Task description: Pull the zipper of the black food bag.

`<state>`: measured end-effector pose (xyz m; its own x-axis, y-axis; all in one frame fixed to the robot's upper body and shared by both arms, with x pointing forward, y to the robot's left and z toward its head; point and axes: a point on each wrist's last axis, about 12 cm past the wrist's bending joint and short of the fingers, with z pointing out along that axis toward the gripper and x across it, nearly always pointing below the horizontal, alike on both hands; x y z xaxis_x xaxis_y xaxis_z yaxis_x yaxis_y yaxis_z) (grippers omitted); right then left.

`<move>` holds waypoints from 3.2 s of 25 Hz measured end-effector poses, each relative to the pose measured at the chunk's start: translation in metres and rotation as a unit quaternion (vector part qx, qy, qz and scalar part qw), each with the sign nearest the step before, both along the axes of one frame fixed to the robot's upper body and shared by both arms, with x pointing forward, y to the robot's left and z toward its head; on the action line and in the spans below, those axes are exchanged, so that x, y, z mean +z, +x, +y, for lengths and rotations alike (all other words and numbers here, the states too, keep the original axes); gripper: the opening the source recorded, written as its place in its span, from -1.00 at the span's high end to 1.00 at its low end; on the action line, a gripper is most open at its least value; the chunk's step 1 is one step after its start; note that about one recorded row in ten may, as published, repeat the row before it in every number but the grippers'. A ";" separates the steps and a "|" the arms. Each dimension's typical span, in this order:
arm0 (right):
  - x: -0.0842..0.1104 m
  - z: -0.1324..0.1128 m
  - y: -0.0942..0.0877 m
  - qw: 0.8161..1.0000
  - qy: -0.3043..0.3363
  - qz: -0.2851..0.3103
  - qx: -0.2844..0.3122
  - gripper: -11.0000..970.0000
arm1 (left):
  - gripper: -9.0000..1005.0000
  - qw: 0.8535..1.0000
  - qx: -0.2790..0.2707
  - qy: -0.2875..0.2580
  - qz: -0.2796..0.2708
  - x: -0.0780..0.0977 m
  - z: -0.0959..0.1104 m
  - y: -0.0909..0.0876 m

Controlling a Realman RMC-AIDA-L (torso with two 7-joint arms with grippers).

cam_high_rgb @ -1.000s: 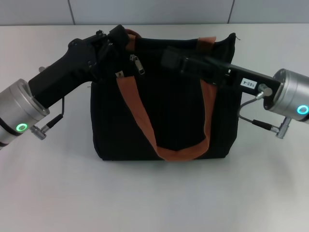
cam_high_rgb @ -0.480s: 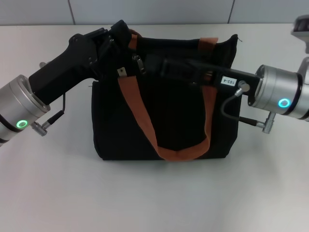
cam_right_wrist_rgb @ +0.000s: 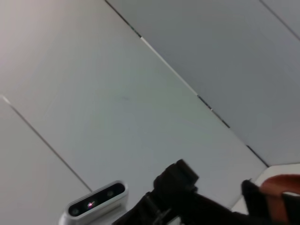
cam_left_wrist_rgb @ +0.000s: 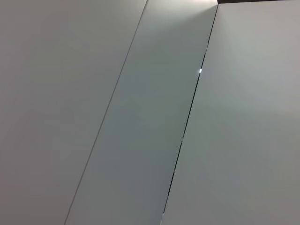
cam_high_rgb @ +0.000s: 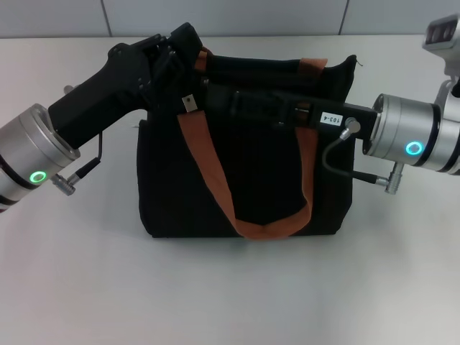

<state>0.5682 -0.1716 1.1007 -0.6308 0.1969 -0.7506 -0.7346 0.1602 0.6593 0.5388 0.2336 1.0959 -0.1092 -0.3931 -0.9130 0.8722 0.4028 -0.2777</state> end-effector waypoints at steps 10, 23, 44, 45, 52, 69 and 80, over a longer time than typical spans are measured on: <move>0.000 0.002 -0.001 1.000 0.004 0.022 0.010 -0.72 | 0.94 1.000 0.004 0.000 0.000 0.000 0.000 0.002; -0.002 0.001 0.004 0.999 -0.006 0.031 -0.006 -0.72 | 0.94 1.000 0.006 0.001 0.003 -0.001 0.000 0.002; 0.001 -0.001 0.011 0.999 -0.037 -0.032 -0.020 -0.72 | 0.94 1.000 0.005 0.001 0.002 0.001 -0.001 0.003; 0.002 0.000 0.012 0.998 -0.038 -0.036 -0.019 -0.72 | 0.94 1.000 0.004 0.000 0.002 0.001 -0.002 0.004; 0.008 0.008 0.007 0.998 -0.034 -0.055 0.026 -0.72 | 0.94 1.000 0.000 0.001 0.002 0.002 -0.005 0.006; 0.008 0.006 0.012 0.998 -0.030 -0.049 -0.004 -0.71 | 0.94 1.000 0.004 0.003 0.004 0.002 -0.005 0.007; 0.005 0.005 0.012 0.999 -0.030 -0.027 -0.009 -0.71 | 0.94 1.000 0.004 0.003 0.004 0.002 -0.005 0.007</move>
